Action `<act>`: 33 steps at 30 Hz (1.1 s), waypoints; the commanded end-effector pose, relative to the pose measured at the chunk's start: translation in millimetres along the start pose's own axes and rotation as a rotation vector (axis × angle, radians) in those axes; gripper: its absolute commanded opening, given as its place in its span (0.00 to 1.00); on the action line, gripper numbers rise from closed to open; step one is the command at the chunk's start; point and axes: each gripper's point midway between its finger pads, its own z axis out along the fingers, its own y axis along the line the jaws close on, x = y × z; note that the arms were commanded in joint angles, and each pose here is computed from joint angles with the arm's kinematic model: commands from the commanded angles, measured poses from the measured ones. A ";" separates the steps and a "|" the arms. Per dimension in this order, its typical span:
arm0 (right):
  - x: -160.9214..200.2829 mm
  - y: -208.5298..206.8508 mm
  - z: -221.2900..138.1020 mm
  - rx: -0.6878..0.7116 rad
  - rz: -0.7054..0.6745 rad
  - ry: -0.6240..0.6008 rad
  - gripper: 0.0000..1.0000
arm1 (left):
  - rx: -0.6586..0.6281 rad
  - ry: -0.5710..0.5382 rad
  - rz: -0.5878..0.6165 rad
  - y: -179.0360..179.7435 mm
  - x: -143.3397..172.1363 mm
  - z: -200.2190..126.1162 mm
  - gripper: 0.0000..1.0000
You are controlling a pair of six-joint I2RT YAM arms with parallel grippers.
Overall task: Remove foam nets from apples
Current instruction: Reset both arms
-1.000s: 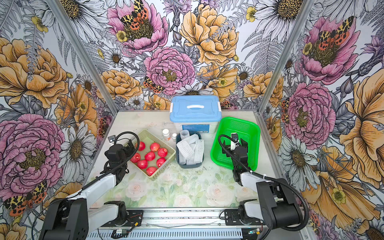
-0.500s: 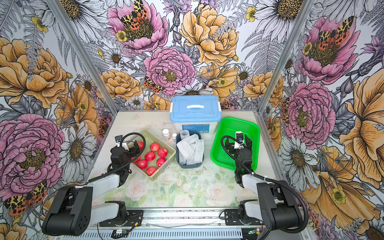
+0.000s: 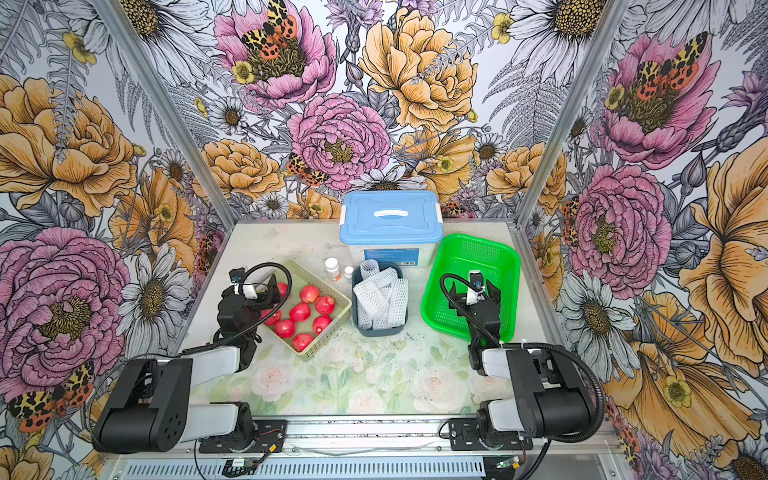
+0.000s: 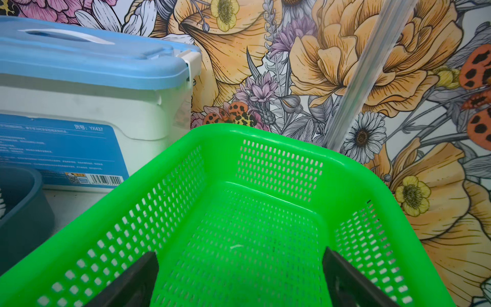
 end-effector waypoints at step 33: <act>8.2 -42.0 28.3 0.243 0.103 0.064 1.00 | 0.102 0.060 0.060 -25.7 14.6 30.6 0.99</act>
